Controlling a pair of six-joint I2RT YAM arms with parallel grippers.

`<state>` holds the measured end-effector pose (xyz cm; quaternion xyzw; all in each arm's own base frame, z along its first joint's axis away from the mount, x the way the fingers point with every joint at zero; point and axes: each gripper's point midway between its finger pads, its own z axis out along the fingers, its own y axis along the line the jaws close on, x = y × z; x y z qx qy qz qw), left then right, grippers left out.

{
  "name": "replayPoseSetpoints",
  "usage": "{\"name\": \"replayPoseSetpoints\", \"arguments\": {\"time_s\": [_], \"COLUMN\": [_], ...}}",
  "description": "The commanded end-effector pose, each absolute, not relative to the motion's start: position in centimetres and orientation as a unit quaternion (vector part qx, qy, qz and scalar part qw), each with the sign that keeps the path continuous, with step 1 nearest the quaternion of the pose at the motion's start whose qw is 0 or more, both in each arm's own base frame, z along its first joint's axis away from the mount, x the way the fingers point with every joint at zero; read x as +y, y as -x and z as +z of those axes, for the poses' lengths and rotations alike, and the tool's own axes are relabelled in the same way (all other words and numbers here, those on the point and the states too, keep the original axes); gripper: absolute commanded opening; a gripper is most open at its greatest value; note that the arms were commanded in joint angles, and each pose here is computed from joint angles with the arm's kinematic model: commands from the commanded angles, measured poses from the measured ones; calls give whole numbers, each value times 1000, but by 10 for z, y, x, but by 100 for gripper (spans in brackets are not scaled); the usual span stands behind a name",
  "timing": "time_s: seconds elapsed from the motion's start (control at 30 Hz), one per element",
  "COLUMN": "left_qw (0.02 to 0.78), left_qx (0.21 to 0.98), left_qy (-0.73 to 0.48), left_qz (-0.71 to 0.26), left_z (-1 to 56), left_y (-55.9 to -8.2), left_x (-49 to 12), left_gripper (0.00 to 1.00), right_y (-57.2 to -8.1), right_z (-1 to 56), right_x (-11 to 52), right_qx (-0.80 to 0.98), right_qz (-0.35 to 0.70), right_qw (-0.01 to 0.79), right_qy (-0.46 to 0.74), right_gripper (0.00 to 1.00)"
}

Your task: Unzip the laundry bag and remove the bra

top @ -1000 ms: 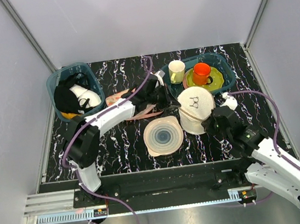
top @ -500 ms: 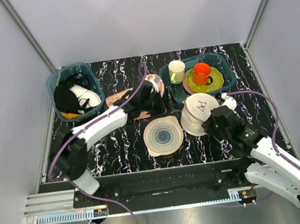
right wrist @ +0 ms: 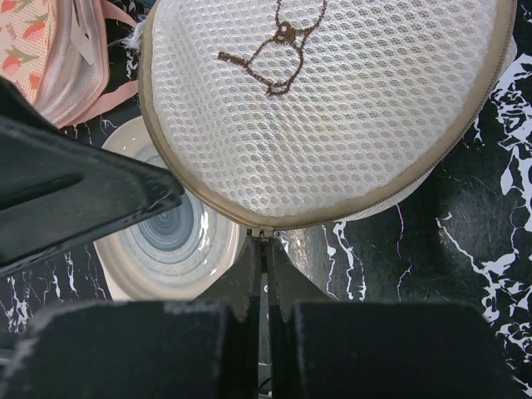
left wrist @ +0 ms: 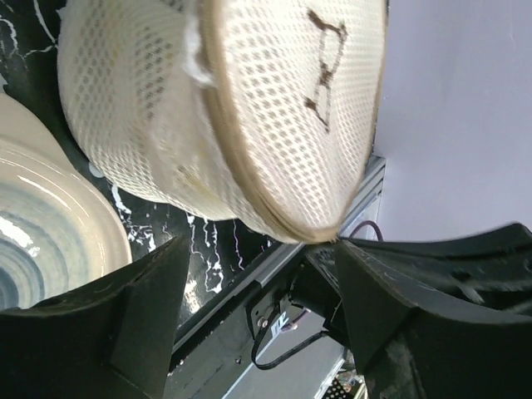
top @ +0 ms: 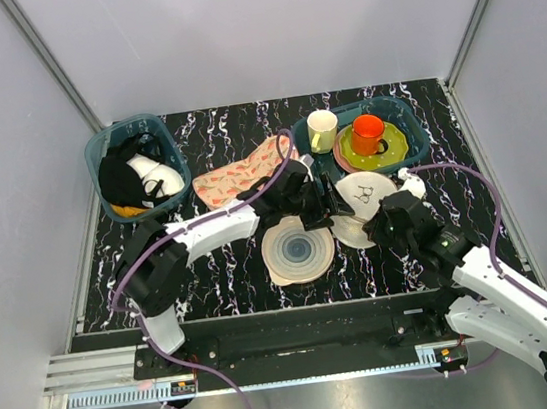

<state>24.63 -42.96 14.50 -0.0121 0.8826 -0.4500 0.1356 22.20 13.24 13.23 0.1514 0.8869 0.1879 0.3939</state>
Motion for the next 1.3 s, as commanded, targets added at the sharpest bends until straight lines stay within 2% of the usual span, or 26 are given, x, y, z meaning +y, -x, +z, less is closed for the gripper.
{"name": "replayPoseSetpoints", "arguments": {"time_s": [0.0,0.1,0.2,0.23,0.27,0.6,0.77,0.93,1.0,1.13,1.2,1.23,1.27], "left_qw": [156,159,163,165,163,193,207,219,201,204,200,198,197], "left_qx": [857,855,859,857,859,875,884,894,897,875,878,877,875], "left_qy": [30,11,-8,-14,-16,-19,-41,-60,-59,-117,-146,-153,-157], "left_qz": [-490,-494,-485,-488,-485,-443,-417,-387,-388,-423,-410,-410,-414], "left_z": [171,171,170,175,172,173,169,164,151,176,177,178,184], "left_y": [-268,-273,-280,-283,-284,-312,-328,-349,-353,-349,-338,-335,-332], "left_x": [-452,-463,-469,-470,-469,-391,-376,-379,-389,-432,-442,-444,-444], "left_gripper": [72,70,58,25,0,0,0,0,0,0,12,25,48], "right_y": [-227,-226,-224,-223,-223,-225,-240,-251,-247,-238,-233,-231,-230], "right_z": [141,142,144,143,145,146,133,173,183,187,186,187,188], "right_x": [135,136,135,134,134,124,115,118,121,124,124,124,124], "right_qx": [880,878,877,879,877,877,886,872,870,875,878,876,876], "right_qz": [199,205,206,203,205,181,137,168,179,193,197,201,204], "right_qw": [405,405,408,405,407,418,419,445,446,429,421,422,421], "right_qy": [-150,-152,-150,-151,-150,-153,-143,-119,-109,-112,-117,-119,-120], "right_gripper": [0,0,0,0,0,0,0,0,0,0,0,0,0]}}
